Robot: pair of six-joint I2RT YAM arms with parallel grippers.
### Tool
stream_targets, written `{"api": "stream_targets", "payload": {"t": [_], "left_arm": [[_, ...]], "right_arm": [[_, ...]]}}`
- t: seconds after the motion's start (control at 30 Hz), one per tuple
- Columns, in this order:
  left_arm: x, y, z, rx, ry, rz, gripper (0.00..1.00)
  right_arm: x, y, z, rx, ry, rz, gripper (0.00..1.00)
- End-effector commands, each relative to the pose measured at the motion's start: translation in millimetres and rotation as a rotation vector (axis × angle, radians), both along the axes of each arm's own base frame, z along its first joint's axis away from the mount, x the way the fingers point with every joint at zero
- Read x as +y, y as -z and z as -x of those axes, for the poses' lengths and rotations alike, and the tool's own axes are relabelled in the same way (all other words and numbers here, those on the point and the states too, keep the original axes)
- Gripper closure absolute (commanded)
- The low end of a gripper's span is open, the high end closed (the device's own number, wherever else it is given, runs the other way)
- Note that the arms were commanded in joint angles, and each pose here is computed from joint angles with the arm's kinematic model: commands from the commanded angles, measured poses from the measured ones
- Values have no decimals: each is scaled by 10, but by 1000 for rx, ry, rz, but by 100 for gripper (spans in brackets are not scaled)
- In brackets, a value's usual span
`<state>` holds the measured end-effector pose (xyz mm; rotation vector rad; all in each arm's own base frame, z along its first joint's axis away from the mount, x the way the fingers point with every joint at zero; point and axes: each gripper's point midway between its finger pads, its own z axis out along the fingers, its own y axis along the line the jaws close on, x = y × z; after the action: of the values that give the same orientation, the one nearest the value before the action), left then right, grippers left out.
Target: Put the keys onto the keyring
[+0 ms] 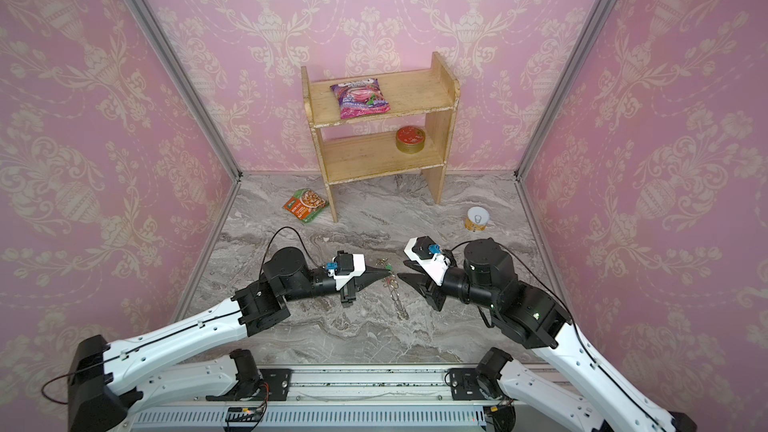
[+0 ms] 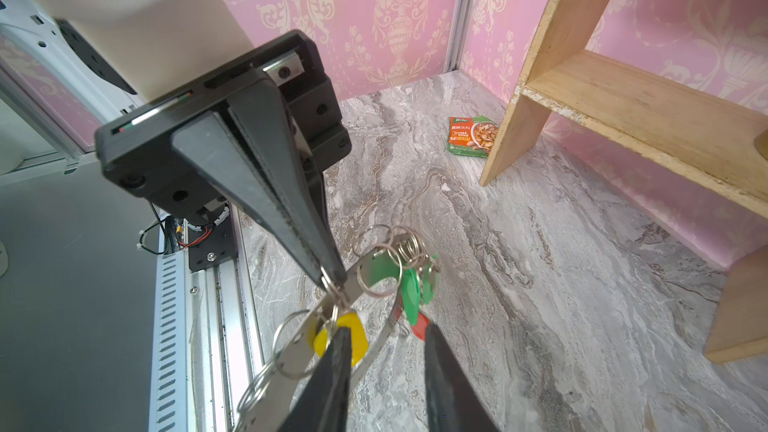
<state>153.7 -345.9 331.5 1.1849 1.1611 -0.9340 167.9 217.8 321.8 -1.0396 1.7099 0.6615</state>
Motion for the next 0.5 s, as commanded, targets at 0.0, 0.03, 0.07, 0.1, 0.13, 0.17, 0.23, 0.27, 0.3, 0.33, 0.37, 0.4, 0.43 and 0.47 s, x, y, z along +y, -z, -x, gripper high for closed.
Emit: {"api": "stream_targets", "payload": {"t": [0.0, 0.03, 0.07, 0.1, 0.13, 0.17, 0.23, 0.27, 0.3, 0.33, 0.37, 0.4, 0.43, 0.47], "left_arm": [[42, -207, 78, -43, 36, 56, 100], [39, -209, 79, -41, 38, 56, 100], [39, -219, 79, -43, 38, 58, 100], [37, -213, 75, -41, 37, 56, 100], [36, -217, 75, -42, 37, 57, 100], [37, -222, 73, -43, 36, 58, 100], [34, -218, 66, -44, 33, 57, 100], [32, -228, 66, -46, 34, 59, 100], [28, -230, 67, -45, 36, 59, 100], [26, -238, 70, -45, 38, 60, 100], [24, -246, 71, -45, 40, 62, 100], [21, -247, 69, -44, 40, 62, 100], [22, -251, 72, -46, 41, 62, 100], [25, -256, 68, -47, 37, 63, 100]], "right_arm": [[52, -108, 26, -28, -38, -27, 70], [64, -107, 33, -23, -46, -30, 71], [77, -107, 49, -20, -58, -32, 71], [87, -102, 68, -15, -69, -34, 71], [94, -95, 88, -10, -80, -35, 71], [97, -94, 102, -8, -87, -37, 71], [104, -89, 122, -4, -97, -41, 71], [102, -77, 117, -1, -94, -38, 72], [106, -78, 121, 0, -97, -40, 72], [111, -68, 122, 2, -99, -38, 72], [117, -51, 122, 8, -102, -37, 72], [122, -45, 124, 12, -104, -39, 72], [128, -38, 129, 17, -107, -39, 73], [125, -23, 129, 22, -106, -38, 73]]}}
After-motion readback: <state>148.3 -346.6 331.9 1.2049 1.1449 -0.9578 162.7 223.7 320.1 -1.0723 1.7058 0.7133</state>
